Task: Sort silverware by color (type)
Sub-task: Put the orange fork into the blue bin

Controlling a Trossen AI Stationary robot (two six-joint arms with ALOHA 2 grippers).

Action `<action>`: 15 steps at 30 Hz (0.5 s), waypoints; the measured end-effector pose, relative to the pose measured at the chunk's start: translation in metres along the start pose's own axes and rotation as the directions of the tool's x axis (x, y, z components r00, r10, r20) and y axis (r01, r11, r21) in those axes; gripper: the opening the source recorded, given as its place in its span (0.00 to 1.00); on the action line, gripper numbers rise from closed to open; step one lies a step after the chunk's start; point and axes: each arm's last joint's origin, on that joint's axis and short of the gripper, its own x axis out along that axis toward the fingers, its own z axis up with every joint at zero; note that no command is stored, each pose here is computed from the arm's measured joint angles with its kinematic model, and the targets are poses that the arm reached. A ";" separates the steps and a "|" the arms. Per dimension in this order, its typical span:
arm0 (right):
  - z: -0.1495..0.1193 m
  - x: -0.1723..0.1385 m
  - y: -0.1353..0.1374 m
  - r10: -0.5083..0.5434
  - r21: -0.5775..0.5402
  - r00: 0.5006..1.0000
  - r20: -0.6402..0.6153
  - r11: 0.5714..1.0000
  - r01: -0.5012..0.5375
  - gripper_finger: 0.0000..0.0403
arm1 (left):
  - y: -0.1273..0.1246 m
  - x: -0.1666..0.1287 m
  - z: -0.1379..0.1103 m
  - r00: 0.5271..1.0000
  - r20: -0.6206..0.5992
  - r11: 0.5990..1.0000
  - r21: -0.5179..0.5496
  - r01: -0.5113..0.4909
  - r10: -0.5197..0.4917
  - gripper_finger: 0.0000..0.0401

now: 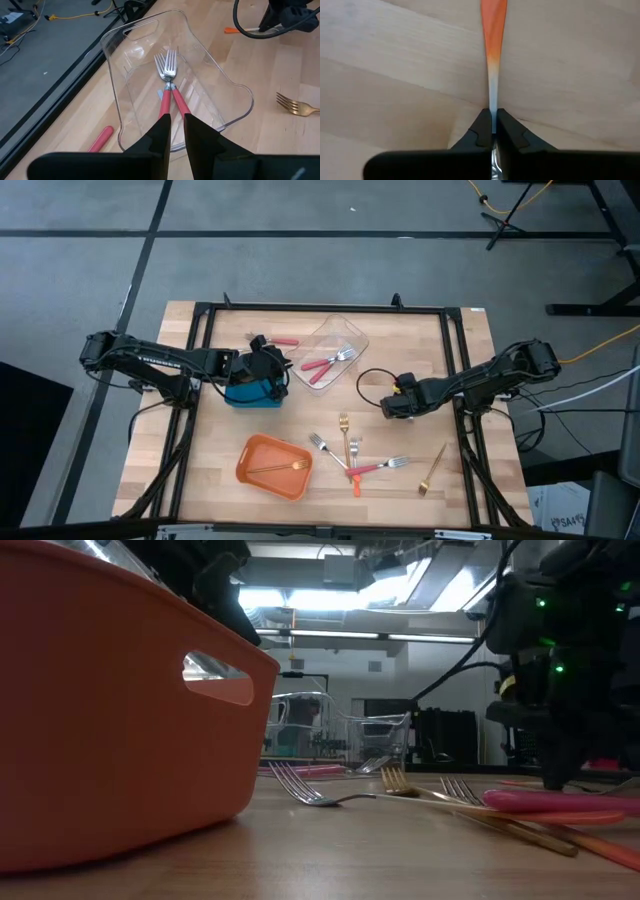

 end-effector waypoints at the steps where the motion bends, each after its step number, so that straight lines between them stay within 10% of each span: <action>1: 0.001 -0.002 0.003 0.018 -0.007 1.000 0.012 1.000 -0.018 0.00 | 0.000 0.000 0.000 1.000 0.000 1.000 0.000 0.000 0.000 0.12; 15: 0.018 -0.031 0.038 0.198 -0.175 0.968 0.152 0.970 -0.171 0.00 | 0.000 0.000 0.000 1.000 0.000 1.000 -0.003 0.005 -0.005 0.12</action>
